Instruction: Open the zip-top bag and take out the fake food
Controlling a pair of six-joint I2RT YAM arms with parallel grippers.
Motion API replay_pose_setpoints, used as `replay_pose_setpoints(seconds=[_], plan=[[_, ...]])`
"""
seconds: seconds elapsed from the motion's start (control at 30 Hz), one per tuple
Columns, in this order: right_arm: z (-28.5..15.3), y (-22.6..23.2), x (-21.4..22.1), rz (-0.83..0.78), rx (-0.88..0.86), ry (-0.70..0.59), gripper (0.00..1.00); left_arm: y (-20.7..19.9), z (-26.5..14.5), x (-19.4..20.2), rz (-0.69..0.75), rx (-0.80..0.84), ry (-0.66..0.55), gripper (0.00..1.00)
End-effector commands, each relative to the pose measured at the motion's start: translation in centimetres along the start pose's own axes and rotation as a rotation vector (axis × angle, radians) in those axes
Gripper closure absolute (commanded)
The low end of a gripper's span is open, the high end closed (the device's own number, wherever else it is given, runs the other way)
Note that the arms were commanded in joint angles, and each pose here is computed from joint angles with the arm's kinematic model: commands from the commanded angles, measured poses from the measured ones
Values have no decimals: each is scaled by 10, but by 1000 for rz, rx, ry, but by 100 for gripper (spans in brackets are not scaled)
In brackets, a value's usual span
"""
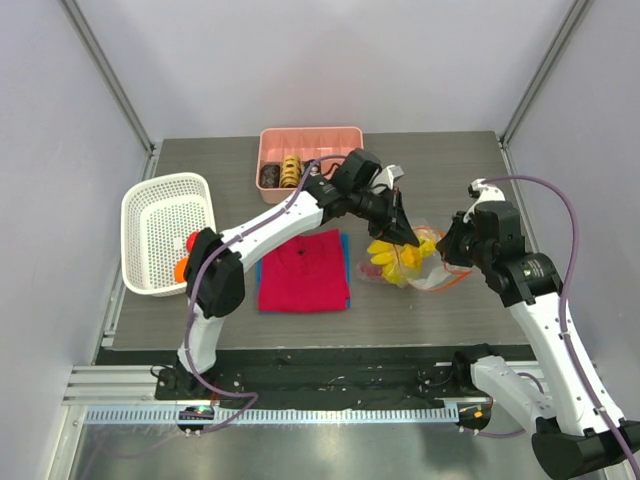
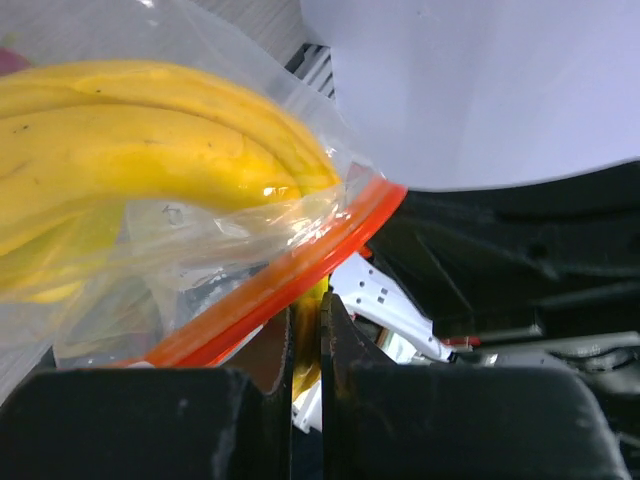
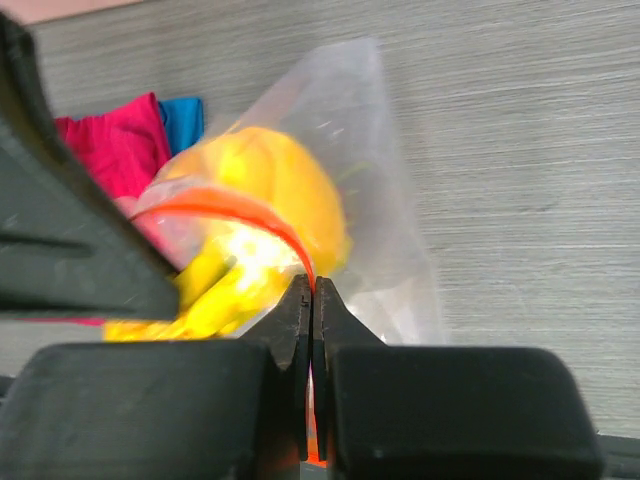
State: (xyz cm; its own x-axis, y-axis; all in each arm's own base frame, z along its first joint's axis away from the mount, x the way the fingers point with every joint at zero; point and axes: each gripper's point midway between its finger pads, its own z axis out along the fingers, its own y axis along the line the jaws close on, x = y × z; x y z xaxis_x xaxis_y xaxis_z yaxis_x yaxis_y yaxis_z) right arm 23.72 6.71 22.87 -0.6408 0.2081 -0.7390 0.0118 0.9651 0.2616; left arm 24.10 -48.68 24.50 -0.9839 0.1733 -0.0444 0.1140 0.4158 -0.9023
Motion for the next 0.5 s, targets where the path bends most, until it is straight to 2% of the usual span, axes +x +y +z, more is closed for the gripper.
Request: replay_pose_setpoints(seconds=[0.0,0.17,0.23,0.37,0.47], plan=[[-3,-10,-24,47,82,-78,99,-65,-51,46,184,160,83,100],[-5,8,-50,80,36,-92,99,-48,-50,79,247,72,193,100],[-9,14,-62,83,17,-109,99,-44,-46,84,268,45,202,100],[-5,15,-61,47,16,-85,99,-54,-36,89,310,65,208,100],[5,27,-52,33,-60,-47,99,-76,-38,89,399,100,180,100]])
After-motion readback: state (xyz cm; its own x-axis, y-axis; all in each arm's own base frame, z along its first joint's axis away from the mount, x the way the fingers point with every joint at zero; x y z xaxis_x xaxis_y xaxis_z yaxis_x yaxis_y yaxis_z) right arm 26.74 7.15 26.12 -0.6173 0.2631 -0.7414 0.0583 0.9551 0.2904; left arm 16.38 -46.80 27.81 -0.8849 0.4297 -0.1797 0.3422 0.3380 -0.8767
